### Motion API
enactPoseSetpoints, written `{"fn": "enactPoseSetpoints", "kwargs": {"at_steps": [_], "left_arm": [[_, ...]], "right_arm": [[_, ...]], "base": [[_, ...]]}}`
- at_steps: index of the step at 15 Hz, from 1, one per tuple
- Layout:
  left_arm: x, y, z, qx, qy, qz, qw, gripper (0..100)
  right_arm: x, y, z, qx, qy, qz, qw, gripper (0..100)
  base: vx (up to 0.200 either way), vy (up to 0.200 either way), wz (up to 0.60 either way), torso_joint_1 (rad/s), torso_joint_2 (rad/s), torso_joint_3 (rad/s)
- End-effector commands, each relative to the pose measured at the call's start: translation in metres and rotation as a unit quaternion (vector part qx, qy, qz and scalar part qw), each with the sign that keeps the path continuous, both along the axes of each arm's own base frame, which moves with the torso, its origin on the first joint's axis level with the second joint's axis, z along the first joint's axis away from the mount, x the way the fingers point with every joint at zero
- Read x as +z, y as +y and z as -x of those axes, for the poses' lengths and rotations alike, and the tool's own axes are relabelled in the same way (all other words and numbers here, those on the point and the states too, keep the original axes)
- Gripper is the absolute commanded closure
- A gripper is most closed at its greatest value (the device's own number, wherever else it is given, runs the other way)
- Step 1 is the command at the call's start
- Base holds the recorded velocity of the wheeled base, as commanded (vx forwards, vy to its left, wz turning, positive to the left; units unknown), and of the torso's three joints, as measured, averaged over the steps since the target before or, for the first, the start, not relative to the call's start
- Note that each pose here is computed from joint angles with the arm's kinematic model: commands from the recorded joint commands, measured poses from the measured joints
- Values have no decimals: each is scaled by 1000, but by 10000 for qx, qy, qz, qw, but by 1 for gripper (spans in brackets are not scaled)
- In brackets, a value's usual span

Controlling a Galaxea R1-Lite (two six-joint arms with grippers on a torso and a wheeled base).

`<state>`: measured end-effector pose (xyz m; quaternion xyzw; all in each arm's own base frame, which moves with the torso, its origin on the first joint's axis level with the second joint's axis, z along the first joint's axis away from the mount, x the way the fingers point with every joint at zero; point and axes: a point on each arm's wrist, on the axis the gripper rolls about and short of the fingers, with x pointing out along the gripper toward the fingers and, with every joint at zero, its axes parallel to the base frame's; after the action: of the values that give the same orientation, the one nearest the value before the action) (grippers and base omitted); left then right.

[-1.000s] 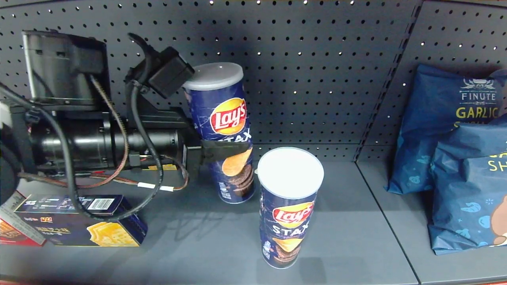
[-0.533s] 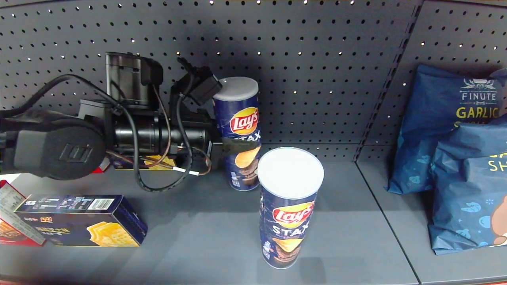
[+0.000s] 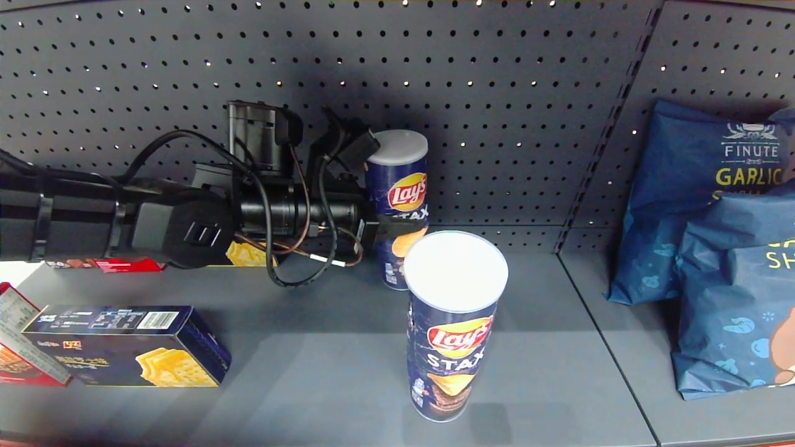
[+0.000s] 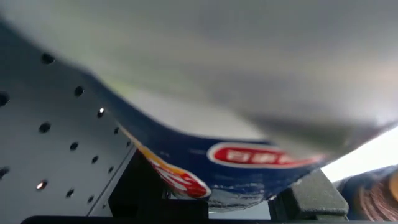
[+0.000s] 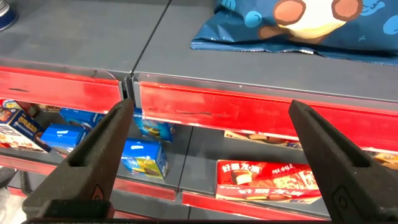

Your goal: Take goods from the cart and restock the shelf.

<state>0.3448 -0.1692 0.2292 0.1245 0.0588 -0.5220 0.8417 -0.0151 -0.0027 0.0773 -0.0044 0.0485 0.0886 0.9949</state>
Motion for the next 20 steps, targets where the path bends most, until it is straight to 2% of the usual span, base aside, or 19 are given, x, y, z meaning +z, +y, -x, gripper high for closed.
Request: {"fn": "enactPoseSetpoints", "kwargs": {"at_steps": [1,11,12,17,20], "left_arm": [[-5,-5,-5,-25,47,-15,10000,100],[-16,-18,-10,-141,142,-65,9998,100],[-16,-19,-10,-139,154,-67,9998,0],[-20,-17,-4,-112,233,-124,9996,0],[-9,-2,16,82,47,-49,9999,0]], "right_arm": [[0,0,0,1,11,2,10000,0],[0,0,0,9,11,2,10000,0],[0,0,0,1,11,2,10000,0],[0,0,0,1,11,2,10000,0],[0,0,0,1,11,2,10000,0]], "base": [[0,0,0,0,0,0],[0,0,0,0,0,0],[0,0,0,0,0,0],[0,0,0,0,0,0],[0,0,0,0,0,0]]}}
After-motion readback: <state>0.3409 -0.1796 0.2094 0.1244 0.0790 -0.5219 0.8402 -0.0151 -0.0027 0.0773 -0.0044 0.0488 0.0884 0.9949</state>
